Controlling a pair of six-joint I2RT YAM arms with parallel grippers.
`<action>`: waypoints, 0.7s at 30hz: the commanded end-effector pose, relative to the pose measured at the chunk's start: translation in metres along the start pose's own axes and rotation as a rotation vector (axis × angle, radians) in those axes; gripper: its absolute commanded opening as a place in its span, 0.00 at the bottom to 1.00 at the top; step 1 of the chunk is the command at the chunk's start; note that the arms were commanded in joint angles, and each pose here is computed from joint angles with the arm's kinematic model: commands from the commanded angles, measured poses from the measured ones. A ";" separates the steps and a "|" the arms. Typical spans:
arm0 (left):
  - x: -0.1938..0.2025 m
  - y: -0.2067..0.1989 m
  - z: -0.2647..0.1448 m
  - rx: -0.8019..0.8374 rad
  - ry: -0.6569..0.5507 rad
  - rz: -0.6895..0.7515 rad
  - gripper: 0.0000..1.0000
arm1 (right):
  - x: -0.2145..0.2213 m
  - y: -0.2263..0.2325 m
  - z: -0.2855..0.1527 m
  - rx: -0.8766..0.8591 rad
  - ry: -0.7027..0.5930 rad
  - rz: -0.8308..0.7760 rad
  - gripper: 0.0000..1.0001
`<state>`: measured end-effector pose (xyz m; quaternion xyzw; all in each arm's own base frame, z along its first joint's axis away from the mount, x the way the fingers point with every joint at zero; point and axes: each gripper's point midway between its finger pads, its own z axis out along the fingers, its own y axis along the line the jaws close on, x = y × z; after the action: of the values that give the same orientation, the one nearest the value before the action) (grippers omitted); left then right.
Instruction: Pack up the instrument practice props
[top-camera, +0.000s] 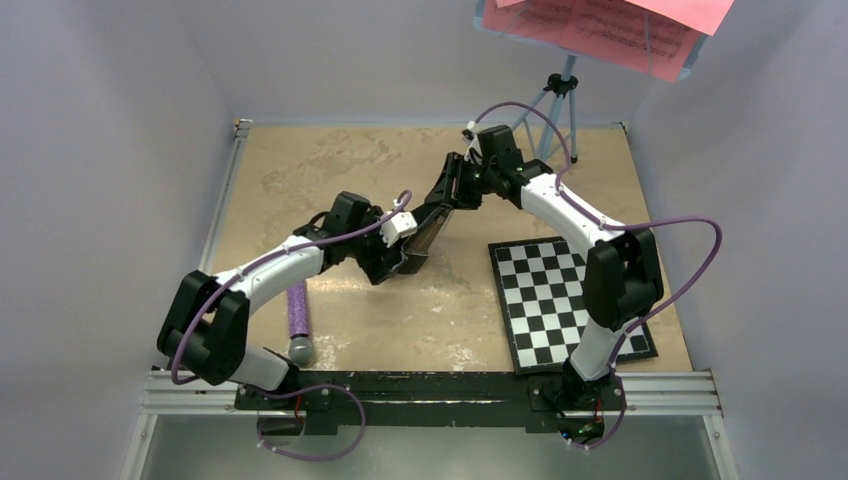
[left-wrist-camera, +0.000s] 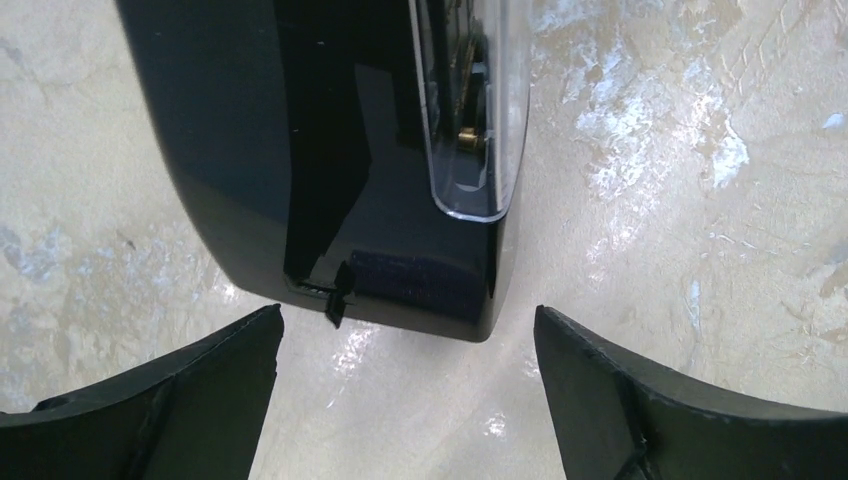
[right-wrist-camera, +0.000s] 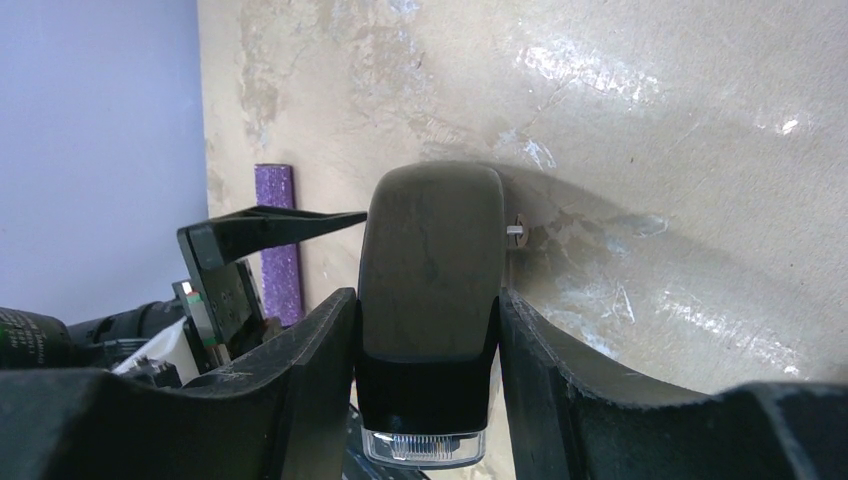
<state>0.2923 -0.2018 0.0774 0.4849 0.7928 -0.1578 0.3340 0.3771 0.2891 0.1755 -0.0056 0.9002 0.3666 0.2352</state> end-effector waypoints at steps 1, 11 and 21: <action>-0.029 0.010 -0.030 -0.079 -0.079 0.010 0.99 | -0.020 0.021 -0.012 -0.025 -0.059 -0.157 0.00; -0.037 -0.031 -0.092 -0.008 -0.209 0.041 0.99 | 0.000 0.083 -0.032 -0.203 -0.002 -0.784 0.01; -0.034 -0.055 -0.109 0.036 -0.275 0.039 0.99 | 0.057 0.072 -0.016 -0.188 0.139 -1.126 0.09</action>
<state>0.2240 -0.1860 0.1694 0.4834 0.7349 -0.2103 0.4267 0.3157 0.3388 0.1965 -0.4478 0.7897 0.2929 0.2999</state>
